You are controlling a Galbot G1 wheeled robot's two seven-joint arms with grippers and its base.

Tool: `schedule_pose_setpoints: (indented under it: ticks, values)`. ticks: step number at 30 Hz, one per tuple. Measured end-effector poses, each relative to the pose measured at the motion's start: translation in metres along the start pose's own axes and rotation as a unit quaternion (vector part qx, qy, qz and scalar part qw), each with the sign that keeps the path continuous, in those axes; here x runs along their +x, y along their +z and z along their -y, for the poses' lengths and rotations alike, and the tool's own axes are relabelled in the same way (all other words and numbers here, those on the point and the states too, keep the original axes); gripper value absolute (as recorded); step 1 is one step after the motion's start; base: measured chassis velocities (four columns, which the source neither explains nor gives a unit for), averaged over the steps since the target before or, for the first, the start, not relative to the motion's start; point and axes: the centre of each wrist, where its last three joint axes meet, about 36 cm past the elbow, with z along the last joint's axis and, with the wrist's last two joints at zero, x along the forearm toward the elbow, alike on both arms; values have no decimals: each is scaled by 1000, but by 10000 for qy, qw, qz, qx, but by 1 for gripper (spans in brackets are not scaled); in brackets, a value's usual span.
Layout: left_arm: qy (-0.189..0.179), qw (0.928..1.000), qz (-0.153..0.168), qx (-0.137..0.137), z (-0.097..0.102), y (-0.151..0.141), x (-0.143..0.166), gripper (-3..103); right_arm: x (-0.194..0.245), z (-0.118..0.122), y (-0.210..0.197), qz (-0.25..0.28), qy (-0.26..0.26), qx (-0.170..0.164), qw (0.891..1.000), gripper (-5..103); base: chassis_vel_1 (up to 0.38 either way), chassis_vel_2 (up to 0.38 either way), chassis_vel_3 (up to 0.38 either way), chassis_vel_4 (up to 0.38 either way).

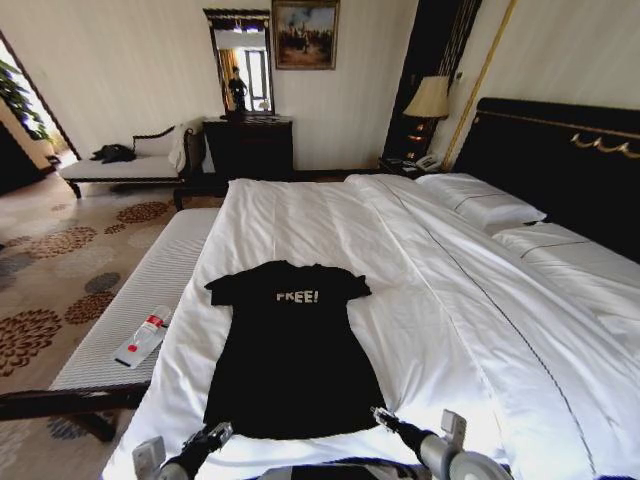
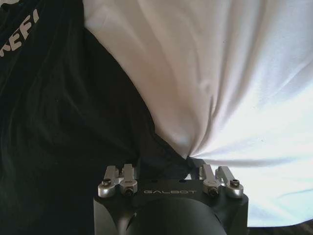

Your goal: Fold the clothes on the bed.

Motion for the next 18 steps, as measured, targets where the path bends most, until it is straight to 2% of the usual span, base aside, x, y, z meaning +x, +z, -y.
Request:
schedule_pose_setpoints:
  ticks: [1, 2, 4, 5, 7, 8, 9, 10, 12, 14, 18]
  values:
    - [-6, 10000, 6, -1, 0, 0, 0, 36, 1, 0, 0, 7, -1, 2, 10000, 47, 0, 0, 0, 0]
    - [-12, 10000, 11, -2, 0, 0, 0, 36, 1, 0, -1, 15, -2, 4, 10000, 47, 0, 0, 0, 0]
    - [-23, 10000, 29, -4, 0, 1, 1, 25, 2, 0, -1, 26, -4, 10, 10000, 36, 0, 0, 0, 0]
    - [-23, 10000, 29, -4, 0, 1, 1, 25, 2, 0, -1, 26, -4, 10, 10000, 36, 0, 0, 0, 0]
    - [-40, 10000, 53, -1, 0, 2, 1, 15, 3, -1, -2, 39, -9, 11, 10000, 25, 0, 0, 0, 0]
    - [-50, 10000, 65, 4, 0, 2, 2, 10, 3, -2, -2, 42, 1, 9, 10000, 25, 0, 0, 0, 0]
    - [-61, 10000, 70, 9, -1, 3, 2, 10, 4, -2, -2, 42, 12, 4, 10000, 20, 0, 0, 0, 0]
    - [-61, 10000, 70, 9, -1, 3, 2, 10, 4, -2, -2, 42, 12, 4, 10000, 20, 0, 0, 0, 0]
    - [-83, 9999, 69, 26, -1, 4, 3, 1, 5, -3, -1, 25, 23, 0, 10000, 9, 0, 0, 0, 0]
    - [-115, 9999, 69, 52, -1, 6, 4, 0, 7, -5, 0, -1, 54, 4, 10000, 2, 0, 0, 0, 0]
    - [-196, 9998, 67, 33, -3, 8, 11, 0, 15, -7, 1, -16, 128, 33, 9999, 1, 0, 0, 0, 0]
